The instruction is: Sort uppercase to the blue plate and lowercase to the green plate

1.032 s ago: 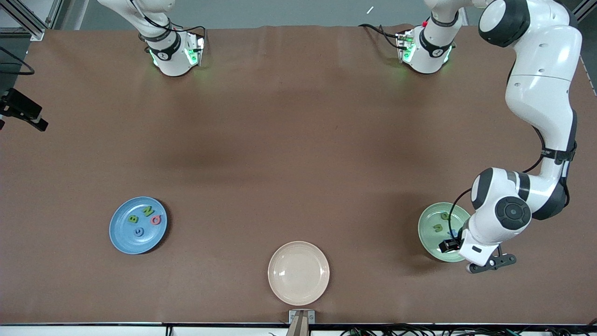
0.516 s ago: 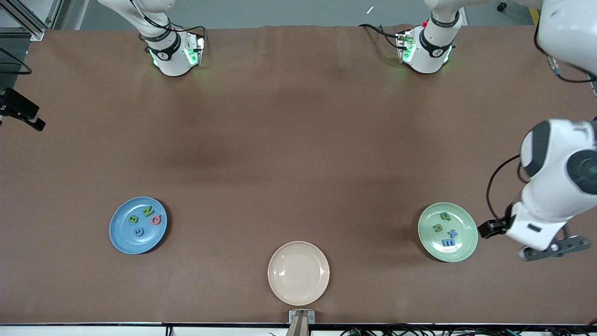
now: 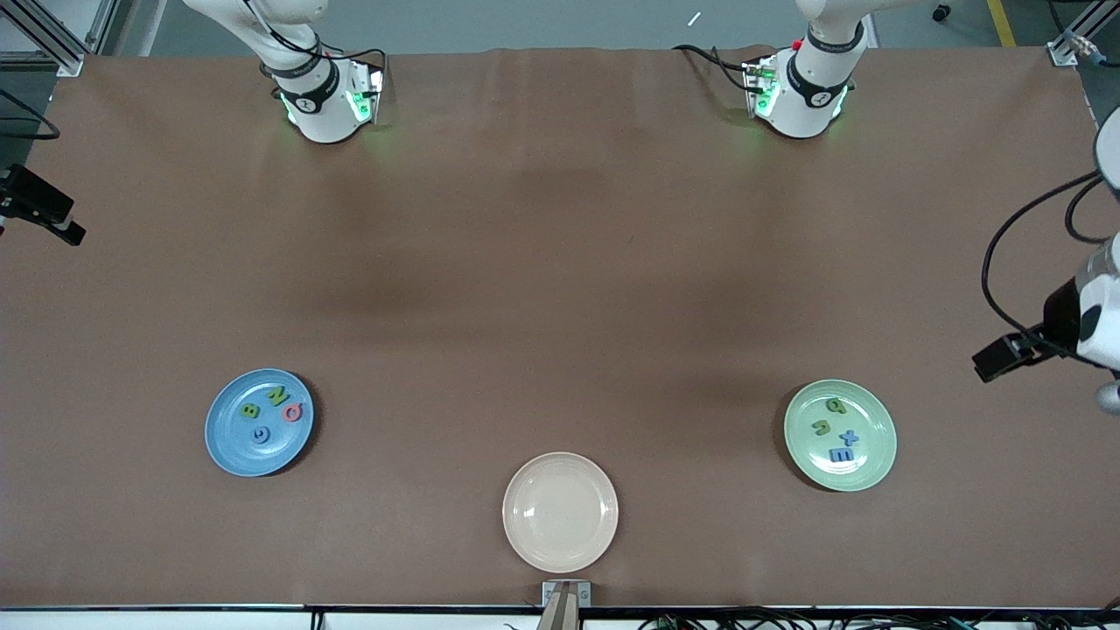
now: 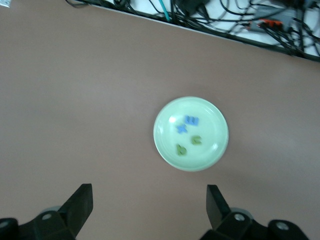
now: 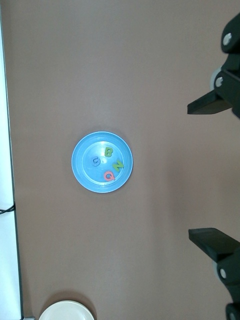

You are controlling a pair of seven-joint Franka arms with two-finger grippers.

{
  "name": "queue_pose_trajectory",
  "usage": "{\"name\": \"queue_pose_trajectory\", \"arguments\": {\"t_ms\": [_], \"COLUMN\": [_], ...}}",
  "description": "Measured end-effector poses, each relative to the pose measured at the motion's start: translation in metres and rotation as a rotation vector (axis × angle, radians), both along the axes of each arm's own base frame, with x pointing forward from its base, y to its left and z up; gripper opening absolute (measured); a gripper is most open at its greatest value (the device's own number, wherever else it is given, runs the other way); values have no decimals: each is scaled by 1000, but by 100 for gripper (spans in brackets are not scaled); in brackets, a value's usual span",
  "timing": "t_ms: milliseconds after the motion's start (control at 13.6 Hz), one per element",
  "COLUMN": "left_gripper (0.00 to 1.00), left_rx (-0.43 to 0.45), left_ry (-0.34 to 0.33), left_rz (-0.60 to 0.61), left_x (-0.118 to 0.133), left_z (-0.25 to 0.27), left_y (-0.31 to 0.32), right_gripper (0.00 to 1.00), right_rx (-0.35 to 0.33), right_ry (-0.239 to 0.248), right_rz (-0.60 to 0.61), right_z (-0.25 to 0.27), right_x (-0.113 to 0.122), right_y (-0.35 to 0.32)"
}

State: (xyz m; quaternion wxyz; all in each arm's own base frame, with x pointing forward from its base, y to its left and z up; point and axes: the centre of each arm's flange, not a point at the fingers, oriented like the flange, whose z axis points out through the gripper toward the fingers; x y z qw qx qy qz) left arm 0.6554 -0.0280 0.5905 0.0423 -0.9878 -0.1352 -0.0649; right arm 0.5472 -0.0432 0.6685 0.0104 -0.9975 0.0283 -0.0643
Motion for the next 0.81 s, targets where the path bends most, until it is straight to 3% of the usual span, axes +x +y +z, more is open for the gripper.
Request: {"name": "queue_pose_trajectory", "arguments": {"t_ms": [368, 811], "left_gripper": [100, 100], "left_rx": [-72, -52], "left_ry": [105, 135], "left_rz": [-89, -173], "left_x": [-54, -104], "left_z": [52, 74], "left_y": [7, 2], "right_gripper": [100, 100], "right_rx": [0, 0], "right_ry": [0, -4], "right_rz": [0, 0], "right_z": [0, 2], "right_x": [0, 0], "right_y": [0, 0]}}
